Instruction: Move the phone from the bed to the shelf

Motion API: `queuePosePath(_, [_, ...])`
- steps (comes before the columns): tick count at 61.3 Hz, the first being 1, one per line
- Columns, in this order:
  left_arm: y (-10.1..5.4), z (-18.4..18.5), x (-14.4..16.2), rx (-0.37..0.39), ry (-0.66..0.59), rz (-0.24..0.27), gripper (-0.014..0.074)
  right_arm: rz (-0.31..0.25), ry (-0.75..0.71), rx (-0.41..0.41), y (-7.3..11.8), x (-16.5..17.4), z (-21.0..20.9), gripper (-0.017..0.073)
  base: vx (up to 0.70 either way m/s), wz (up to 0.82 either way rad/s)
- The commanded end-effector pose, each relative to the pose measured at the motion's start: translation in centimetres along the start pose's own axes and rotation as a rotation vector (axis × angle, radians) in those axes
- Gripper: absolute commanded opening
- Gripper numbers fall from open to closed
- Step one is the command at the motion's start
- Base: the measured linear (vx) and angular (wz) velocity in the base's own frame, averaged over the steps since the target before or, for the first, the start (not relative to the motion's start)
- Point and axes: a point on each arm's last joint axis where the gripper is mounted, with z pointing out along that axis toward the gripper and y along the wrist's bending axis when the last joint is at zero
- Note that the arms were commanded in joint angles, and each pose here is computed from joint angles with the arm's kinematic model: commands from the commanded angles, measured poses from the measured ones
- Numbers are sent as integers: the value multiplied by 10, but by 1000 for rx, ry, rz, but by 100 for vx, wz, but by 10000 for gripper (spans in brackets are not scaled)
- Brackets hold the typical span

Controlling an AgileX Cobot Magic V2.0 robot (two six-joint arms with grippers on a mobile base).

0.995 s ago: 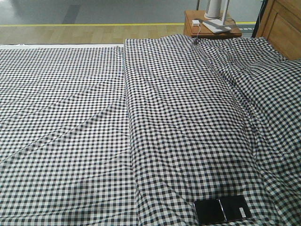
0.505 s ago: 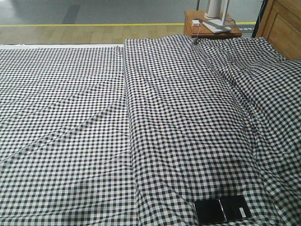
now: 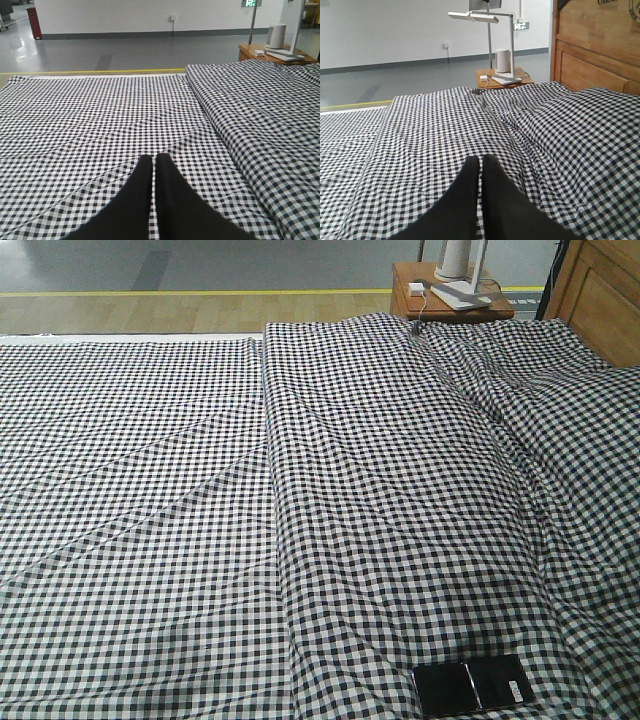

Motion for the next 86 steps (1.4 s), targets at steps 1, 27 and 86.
queuePosePath(1, [1,0,-6,-10,-77,-10,1,-14,-89,0,0,-6,0,-4,0,0])
queuePosePath(27, [1,0,-6,-10,-77,-10,1,-87,-501,-21,5,-51,-14,-4,0,0])
queuePosePath(86, [1,0,-6,-10,-77,-10,1,-133,-228,3,17,-215,36,48,0,0])
